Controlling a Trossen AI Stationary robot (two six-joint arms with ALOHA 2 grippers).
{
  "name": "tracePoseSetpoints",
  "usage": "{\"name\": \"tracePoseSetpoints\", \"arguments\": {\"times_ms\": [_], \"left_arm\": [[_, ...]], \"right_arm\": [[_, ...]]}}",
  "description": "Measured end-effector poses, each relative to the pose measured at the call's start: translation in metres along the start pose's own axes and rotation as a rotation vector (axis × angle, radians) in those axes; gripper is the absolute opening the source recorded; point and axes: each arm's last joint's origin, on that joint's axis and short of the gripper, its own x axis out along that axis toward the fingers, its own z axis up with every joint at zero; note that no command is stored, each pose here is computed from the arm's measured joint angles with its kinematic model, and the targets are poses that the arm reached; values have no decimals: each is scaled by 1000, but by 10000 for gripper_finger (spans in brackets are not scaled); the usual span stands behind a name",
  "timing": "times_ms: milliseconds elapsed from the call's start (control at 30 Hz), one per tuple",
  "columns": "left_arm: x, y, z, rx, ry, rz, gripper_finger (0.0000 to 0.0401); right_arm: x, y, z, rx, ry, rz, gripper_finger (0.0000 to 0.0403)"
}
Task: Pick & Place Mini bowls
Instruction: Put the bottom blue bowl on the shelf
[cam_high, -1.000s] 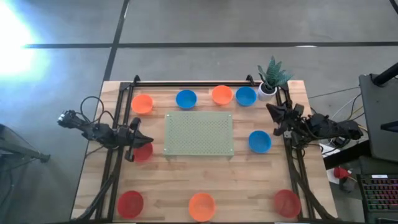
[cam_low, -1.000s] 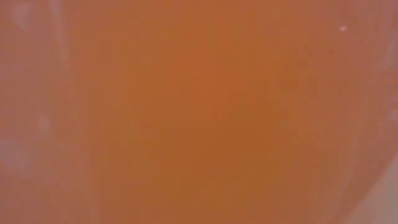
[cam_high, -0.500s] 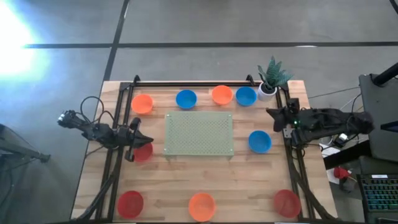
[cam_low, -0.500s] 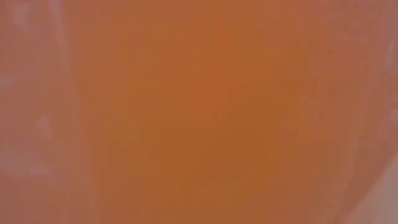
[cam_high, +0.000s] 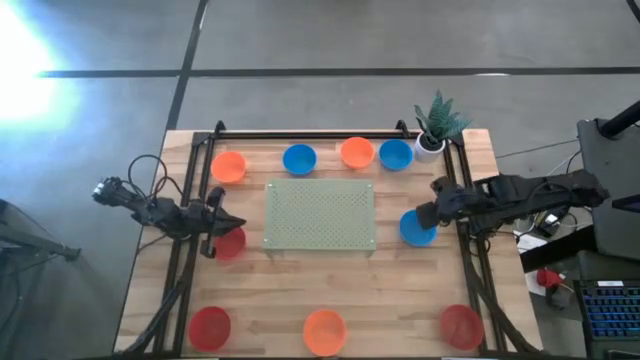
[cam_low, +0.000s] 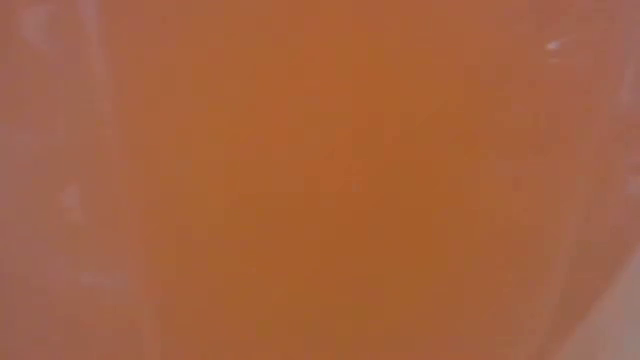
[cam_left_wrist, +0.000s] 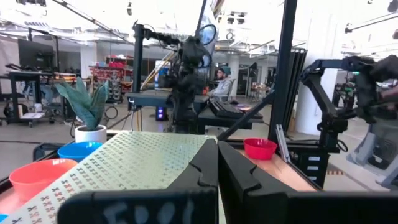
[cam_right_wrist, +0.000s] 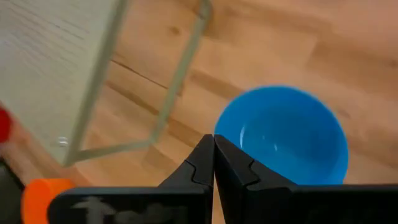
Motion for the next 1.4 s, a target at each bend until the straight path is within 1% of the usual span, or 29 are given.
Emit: {"name": "tracePoseSetpoints", "arguments": {"times_ms": [167,333,433,567,700,800,967,1067,1200,1400], "left_arm": [[0,1,1,6,-6,44,0],[0,3,3,2,-24,113,0],[-1,3,8,5,-36,117,0],[-1,4,17,14,-58,120,0],[-2,4,26,27,-77,122,0],[-2,4,30,44,-83,123,0],[-2,4,30,51,-82,125,0],[-2,4,30,51,-82,125,0],[-2,4,30,51,-82,125,0],[-2,4,30,53,-79,124,0]], "right_arm": [[13,6,-3,27,88,-67,8],[21,9,-7,36,178,-93,17],[24,11,-8,35,208,-109,38],[30,13,-8,13,225,-126,77],[39,23,-8,-77,224,-77,113],[47,28,-9,-126,231,-75,128],[62,31,-12,-181,293,-127,133],[72,31,-15,-166,335,-169,131],[84,32,-17,-135,355,-231,128],[96,34,-20,-144,387,-249,130]]}}
